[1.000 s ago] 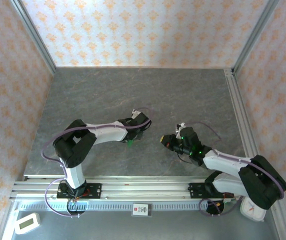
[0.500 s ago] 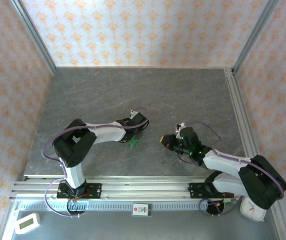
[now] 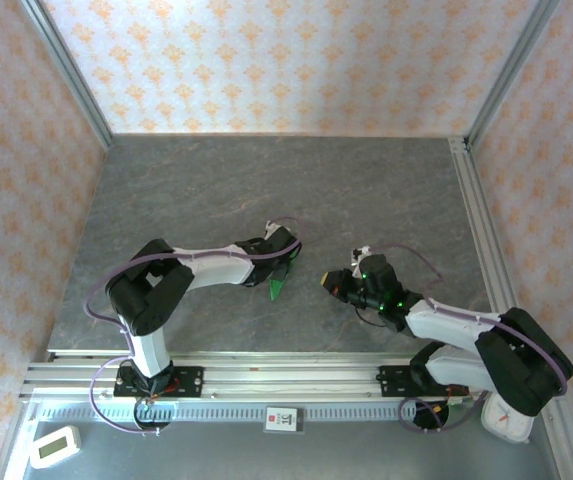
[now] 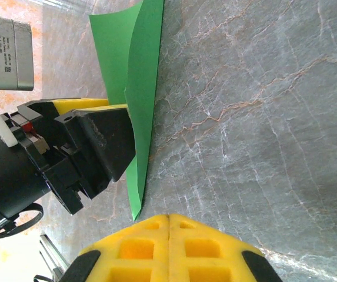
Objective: Fold a paper plane with a square sheet of paper (pick it up from the middle)
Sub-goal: Move the paper plane to the center of the table.
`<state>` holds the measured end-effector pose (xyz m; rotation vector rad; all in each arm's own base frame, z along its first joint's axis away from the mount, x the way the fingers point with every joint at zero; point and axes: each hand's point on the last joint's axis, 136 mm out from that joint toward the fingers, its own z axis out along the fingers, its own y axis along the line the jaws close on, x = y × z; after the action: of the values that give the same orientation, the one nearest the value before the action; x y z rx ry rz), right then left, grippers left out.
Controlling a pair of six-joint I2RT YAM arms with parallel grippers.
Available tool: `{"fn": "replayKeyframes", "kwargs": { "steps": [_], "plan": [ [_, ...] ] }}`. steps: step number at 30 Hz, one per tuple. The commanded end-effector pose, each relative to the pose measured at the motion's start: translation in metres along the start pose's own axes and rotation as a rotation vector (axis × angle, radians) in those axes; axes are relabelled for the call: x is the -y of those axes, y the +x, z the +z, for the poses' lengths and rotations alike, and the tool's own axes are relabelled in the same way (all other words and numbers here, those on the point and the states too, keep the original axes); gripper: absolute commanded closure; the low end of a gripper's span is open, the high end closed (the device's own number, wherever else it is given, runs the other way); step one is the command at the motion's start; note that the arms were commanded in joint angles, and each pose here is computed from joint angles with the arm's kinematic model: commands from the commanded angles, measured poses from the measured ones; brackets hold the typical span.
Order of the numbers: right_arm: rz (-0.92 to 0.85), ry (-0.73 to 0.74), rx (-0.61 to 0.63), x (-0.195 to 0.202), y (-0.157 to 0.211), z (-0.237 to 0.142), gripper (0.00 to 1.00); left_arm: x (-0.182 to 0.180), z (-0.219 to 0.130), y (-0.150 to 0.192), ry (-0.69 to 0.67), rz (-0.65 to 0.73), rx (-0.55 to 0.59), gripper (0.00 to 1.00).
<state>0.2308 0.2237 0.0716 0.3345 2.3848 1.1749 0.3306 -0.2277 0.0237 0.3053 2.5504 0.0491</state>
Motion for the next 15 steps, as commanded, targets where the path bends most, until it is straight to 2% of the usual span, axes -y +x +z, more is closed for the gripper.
{"fn": "replayKeyframes", "kwargs": {
  "steps": [1,8,15],
  "plan": [
    [0.006,0.006,-0.003,0.005,0.004,0.001,1.0,0.008,-0.016,-0.016,0.036,-0.025,0.036,0.42],
    [0.007,0.014,-0.013,0.008,0.006,0.004,1.0,0.019,-0.029,-0.031,0.09,-0.051,0.07,0.42],
    [0.006,0.012,-0.012,0.007,0.006,0.003,1.0,0.036,-0.022,-0.026,0.125,-0.029,0.043,0.42]
  ]
}}
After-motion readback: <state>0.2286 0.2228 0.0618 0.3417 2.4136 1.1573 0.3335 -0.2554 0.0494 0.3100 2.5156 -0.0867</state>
